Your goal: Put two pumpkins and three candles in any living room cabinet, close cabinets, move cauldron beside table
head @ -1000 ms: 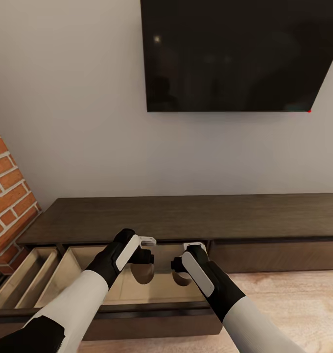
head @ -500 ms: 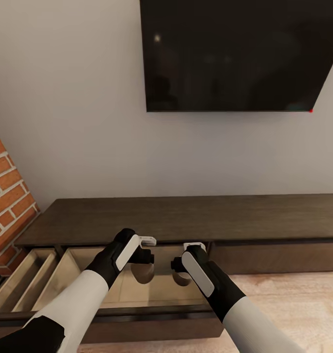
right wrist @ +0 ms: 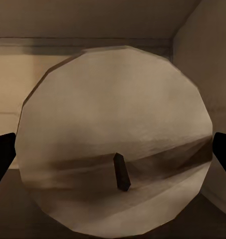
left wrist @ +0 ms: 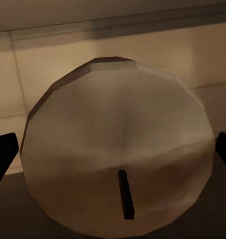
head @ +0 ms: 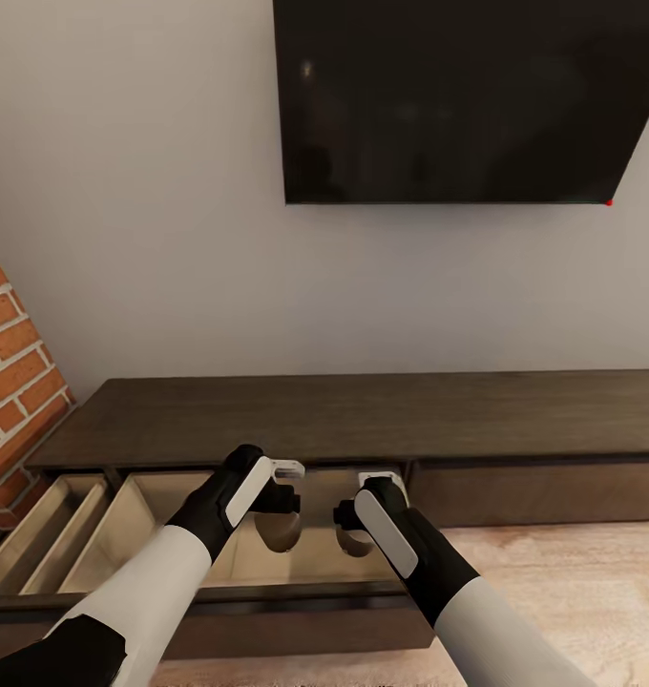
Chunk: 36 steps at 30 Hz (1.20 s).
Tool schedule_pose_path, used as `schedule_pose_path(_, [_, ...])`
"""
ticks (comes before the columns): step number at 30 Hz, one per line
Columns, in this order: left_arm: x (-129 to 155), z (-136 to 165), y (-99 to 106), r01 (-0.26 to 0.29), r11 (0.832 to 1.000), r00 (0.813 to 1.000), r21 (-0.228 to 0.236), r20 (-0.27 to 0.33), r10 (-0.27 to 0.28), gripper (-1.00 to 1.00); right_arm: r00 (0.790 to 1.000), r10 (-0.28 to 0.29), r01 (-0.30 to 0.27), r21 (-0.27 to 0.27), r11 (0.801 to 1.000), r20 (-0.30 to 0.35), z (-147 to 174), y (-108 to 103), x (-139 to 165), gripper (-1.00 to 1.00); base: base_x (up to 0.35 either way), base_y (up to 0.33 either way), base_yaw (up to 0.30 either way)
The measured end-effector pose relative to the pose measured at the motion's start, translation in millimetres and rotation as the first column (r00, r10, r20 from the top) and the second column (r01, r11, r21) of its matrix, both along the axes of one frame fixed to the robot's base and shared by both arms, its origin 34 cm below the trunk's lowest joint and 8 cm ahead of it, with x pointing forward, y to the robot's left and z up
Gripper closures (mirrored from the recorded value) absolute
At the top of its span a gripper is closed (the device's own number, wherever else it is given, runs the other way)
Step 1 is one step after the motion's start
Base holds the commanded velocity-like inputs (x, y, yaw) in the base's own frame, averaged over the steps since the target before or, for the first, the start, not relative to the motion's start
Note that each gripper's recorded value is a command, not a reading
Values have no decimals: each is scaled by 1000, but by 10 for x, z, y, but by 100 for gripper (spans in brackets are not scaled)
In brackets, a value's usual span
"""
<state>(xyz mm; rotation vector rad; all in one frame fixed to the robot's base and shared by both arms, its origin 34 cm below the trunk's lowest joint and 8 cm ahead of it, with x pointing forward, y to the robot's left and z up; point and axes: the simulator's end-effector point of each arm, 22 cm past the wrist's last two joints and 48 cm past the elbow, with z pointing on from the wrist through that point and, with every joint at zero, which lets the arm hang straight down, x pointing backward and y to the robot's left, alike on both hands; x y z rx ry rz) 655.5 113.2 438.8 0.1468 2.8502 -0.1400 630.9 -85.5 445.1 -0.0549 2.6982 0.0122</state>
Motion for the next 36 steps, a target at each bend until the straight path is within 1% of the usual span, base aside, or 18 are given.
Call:
schedule_pose_path(4, [-24, -91, 3, 0, 1000, 1000, 1, 0, 0, 100, 1000, 0, 0, -1, 1000, 2, -85, -5, -19, 100, 0, 0, 0])
schedule_pose_path(5, [13, -62, 14, -3, 1000, 1000, -5, 12, 3, 100, 1000, -11, 11, 4, 1000, 13, -63, -38, 14, 100, 0, 0, 0])
schedule_pose_path(6, [44, -45, 47, -6, 1000, 1000, -2, 24, 6, 100, 1000, -13, 13, -2, 1000, 24, -42, -61, 37, 100, 0, 0, 0])
schedule_pose_path(8, [72, -50, 121, -16, 1000, 999, 6, 33, 16, 100, 999, -21, 20, 15, 1000, 34, -15, -34, 59, 100, 0, 0, 0])
schedule_pose_path(10, [87, -44, 106, -21, 1000, 999, -3, 39, 21, 100, 999, -20, 20, 11, 1000, 34, -15, -41, 59, 100, 0, 0, 0])
schedule_pose_path(26, [86, -46, 109, -20, 1000, 999, 0, 39, 20, 100, 999, -20, 20, 12, 1000, 34, -15, -38, 59, 100, 2, 0, 0])
schedule_pose_path(29, [108, -35, 117, -22, 1000, 998, -3, 51, 23, 100, 999, -21, 21, 14, 1000, 38, -7, -34, 65, 100, 70, 0, 0])
schedule_pose_path(36, [121, -26, 117, -22, 1000, 998, -4, 58, 22, 100, 999, -22, 22, 14, 1000, 40, -5, -36, 68, 100, 113, 0, 0])
